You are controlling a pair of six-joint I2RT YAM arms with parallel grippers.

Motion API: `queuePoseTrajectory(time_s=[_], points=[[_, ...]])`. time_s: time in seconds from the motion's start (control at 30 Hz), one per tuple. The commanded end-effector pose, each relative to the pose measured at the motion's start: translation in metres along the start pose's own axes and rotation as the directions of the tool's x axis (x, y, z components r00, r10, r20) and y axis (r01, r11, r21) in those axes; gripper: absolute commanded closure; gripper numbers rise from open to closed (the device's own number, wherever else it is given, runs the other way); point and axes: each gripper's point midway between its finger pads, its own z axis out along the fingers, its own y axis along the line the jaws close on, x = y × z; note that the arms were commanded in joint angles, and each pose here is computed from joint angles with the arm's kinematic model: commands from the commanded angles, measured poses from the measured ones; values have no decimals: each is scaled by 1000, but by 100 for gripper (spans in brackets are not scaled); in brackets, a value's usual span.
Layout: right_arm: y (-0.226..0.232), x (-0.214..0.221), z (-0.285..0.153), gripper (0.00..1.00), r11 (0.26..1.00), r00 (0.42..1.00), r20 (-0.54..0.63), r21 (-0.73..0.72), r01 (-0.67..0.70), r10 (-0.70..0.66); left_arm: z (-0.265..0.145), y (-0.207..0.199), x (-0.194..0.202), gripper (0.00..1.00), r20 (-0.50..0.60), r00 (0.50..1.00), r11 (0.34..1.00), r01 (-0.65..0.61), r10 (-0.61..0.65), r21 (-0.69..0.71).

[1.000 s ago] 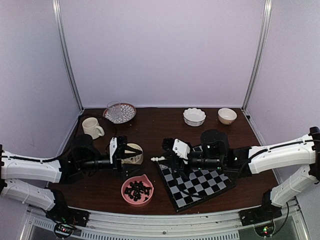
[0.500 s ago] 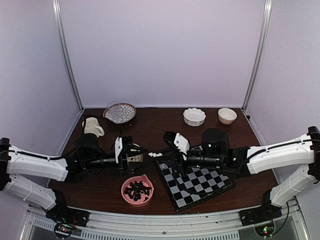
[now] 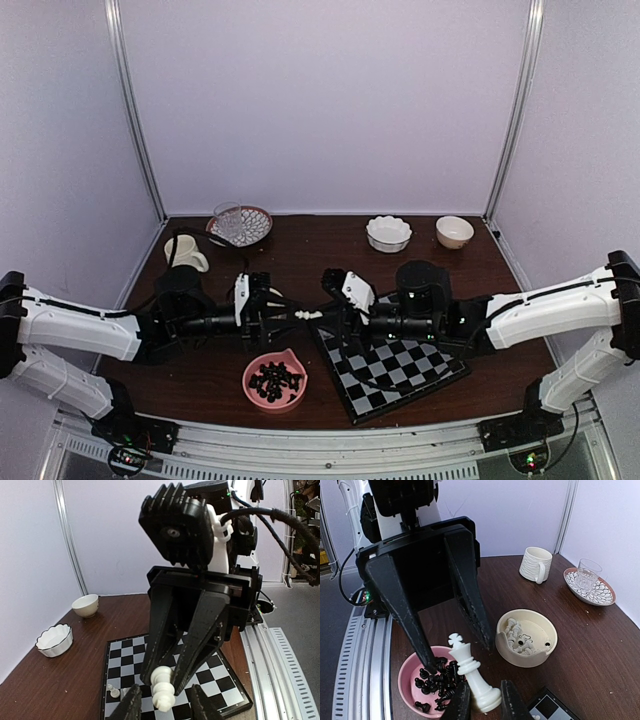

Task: Set up the chess pieces on the board
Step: Pass from the right arm to the left

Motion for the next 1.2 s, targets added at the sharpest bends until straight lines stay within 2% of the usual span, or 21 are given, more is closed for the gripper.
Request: queuePoseTrajectory(time_s=[0.0,0.17,0.47,0.6,0.8,0.97,1.17], points=[[-2,-9,2,89,1000,999,31,-5,-14,14,3,0,-23,68,73,997,999,-37,36,12],[-1,-10,2,89,1000,999,36,-9,-17,18,5,0,-22,77,64,997,999,-35,34,17],[0,-12,2,89,1000,999,46,-17,-21,22,6,1,-20,73,56,998,999,-31,30,13],[0,-12,1,89,1000,999,46,-16,-21,22,7,1,-21,83,54,998,999,-30,29,16],[-3,-11,-1,88,1000,998,52,5,-24,24,5,3,-21,84,52,998,1000,-30,30,-2],[-2,-11,-1,86,1000,998,56,3,-27,27,4,5,-21,99,50,998,1000,-28,29,-14],[-4,-10,-1,78,1000,998,59,12,-26,26,7,8,-20,100,36,999,1000,-12,13,-19]])
